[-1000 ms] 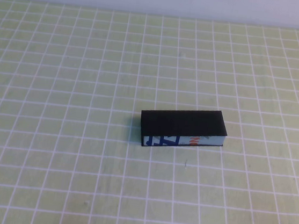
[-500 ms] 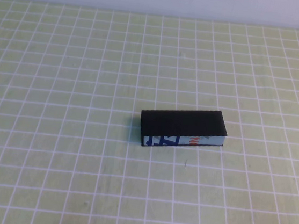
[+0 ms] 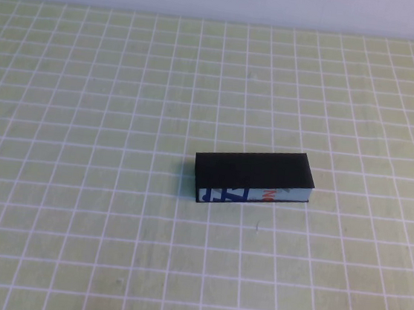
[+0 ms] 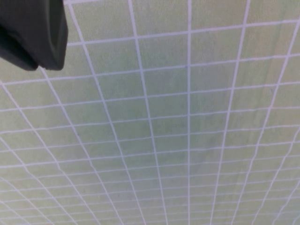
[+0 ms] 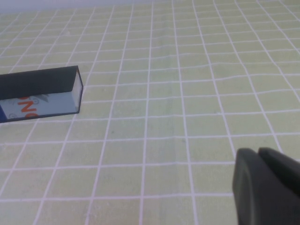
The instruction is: Take glasses out of glasses case
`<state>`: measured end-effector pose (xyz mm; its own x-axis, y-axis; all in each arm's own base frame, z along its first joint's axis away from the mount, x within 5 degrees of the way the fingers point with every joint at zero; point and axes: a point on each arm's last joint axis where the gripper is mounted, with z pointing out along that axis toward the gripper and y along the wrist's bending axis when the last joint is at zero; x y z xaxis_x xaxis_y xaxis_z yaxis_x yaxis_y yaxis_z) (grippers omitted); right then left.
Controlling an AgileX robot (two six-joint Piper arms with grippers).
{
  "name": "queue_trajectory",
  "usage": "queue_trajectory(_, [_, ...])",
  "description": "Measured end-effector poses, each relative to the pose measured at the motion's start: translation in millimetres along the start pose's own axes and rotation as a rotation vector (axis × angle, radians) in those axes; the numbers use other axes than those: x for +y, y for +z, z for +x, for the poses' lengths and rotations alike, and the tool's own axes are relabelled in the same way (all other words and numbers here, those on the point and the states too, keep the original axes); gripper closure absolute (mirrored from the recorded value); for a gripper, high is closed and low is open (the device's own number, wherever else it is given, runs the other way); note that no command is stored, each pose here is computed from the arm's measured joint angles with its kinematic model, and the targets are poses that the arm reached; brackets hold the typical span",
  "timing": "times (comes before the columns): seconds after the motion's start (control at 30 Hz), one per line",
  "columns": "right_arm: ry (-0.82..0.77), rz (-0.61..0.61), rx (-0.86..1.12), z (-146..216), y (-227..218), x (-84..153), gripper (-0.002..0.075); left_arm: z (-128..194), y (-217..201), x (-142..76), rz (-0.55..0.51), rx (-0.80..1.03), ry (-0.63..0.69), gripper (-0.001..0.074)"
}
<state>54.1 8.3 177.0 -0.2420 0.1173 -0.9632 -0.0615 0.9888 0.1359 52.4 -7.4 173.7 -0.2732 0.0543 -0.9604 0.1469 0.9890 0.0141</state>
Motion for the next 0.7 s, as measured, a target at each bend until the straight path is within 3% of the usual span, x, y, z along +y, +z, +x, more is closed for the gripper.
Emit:
queue_trajectory(0.23, [0.009, 0.000, -0.014, -1, 0, 0, 0.0743, 0, 0, 0, 0.000, 0.000, 0.000, 0.0739])
queue_trajectory(0.43, [0.150, -0.019, -0.125, -11, -1, 1, 0.0743, -2, 0, 0, -0.002, -0.018, -0.006, 0.0739])
queue_trajectory(0.7, [0.529, -0.033, -0.317, -28, -4, -5, 0.0743, -23, -3, -2, 0.063, -0.256, -0.328, 0.0739])
